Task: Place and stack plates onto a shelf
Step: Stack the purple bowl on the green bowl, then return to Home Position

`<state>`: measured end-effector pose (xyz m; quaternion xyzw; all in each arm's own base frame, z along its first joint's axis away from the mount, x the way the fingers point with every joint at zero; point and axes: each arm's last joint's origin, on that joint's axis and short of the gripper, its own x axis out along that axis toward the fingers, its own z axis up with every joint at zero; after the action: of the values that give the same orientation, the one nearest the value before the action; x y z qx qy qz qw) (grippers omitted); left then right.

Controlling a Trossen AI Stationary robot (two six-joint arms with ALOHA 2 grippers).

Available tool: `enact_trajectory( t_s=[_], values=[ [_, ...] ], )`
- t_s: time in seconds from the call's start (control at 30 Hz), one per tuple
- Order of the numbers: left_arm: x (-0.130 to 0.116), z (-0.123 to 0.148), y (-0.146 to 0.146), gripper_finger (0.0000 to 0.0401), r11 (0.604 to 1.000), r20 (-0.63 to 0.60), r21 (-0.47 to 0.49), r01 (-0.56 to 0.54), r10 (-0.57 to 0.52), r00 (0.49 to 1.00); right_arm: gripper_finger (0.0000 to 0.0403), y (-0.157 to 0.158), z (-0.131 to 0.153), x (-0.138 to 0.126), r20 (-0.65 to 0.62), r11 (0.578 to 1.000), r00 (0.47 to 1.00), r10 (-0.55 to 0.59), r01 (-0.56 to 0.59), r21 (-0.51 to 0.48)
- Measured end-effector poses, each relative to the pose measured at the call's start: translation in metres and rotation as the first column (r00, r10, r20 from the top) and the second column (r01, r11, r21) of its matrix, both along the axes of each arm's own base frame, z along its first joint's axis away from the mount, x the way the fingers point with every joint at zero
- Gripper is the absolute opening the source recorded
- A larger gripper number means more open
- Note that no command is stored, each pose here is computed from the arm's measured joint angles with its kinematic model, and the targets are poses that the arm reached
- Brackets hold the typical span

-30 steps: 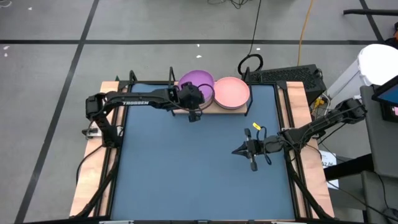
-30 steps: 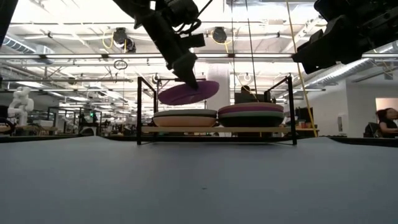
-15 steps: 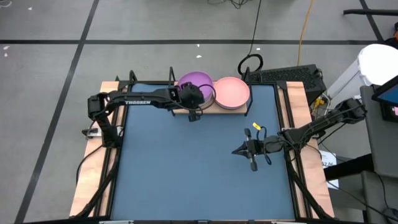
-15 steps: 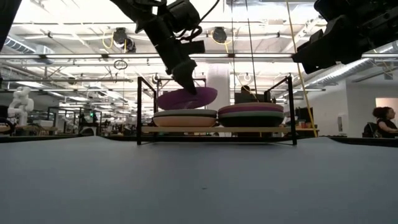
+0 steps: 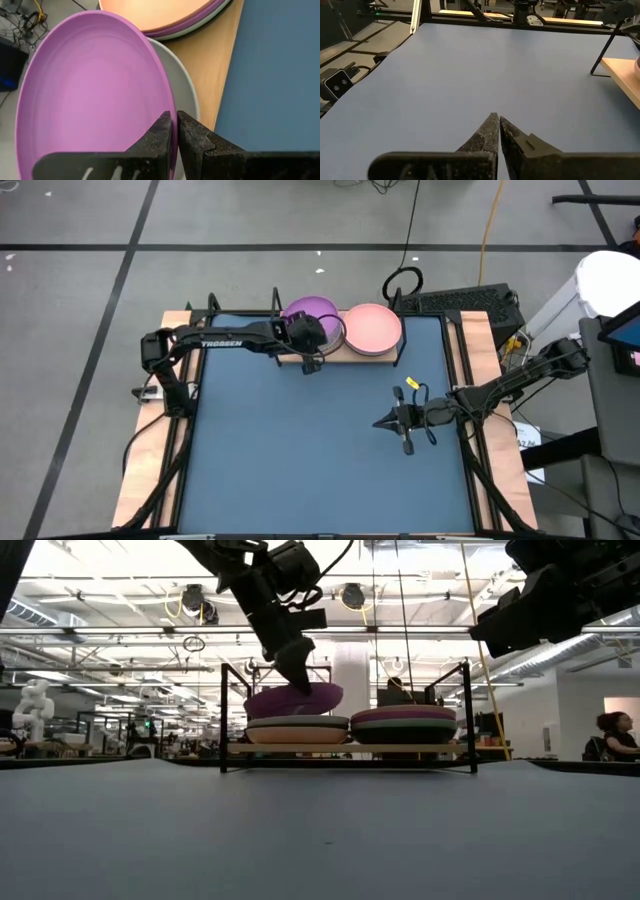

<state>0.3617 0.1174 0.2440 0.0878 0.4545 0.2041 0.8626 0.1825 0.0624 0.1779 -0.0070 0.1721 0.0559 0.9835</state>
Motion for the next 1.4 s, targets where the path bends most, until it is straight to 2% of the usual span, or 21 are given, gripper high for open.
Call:
enact_trajectory(
  t_s=[0.63, 0.97, 1.2, 1.4],
  values=[
    [0.003, -0.004, -0.001, 0.003, 1.0, 0.015, -0.017, -0.021, 0.021, 1.0, 0.0, 0.0, 0.0, 0.0, 0.0, 1.0, 1.0, 0.0, 0.0, 0.0],
    [0.01, -0.015, 0.002, 0.0082, 0.999, 0.018, -0.018, -0.028, 0.028, 0.999, 0.0, 0.0, 0.0, 0.0, 0.005, 1.0, 1.0, 0.0, 0.0, 0.002],
    [0.011, -0.004, -0.011, 0.0088, 0.999, 0.069, -0.018, -0.043, 0.044, 0.997, 0.0, 0.0, 0.0, 0.0, 0.004, 1.0, 1.0, 0.0, 0.0, 0.002],
    [0.005, 0.021, -0.04, 0.0088, 1.0, 0.131, -0.02, -0.006, 0.009, 0.991, 0.0, 0.0, 0.004, 0.001, 0.041, 1.0, 0.999, -0.001, 0.0, 0.018]
  ],
)
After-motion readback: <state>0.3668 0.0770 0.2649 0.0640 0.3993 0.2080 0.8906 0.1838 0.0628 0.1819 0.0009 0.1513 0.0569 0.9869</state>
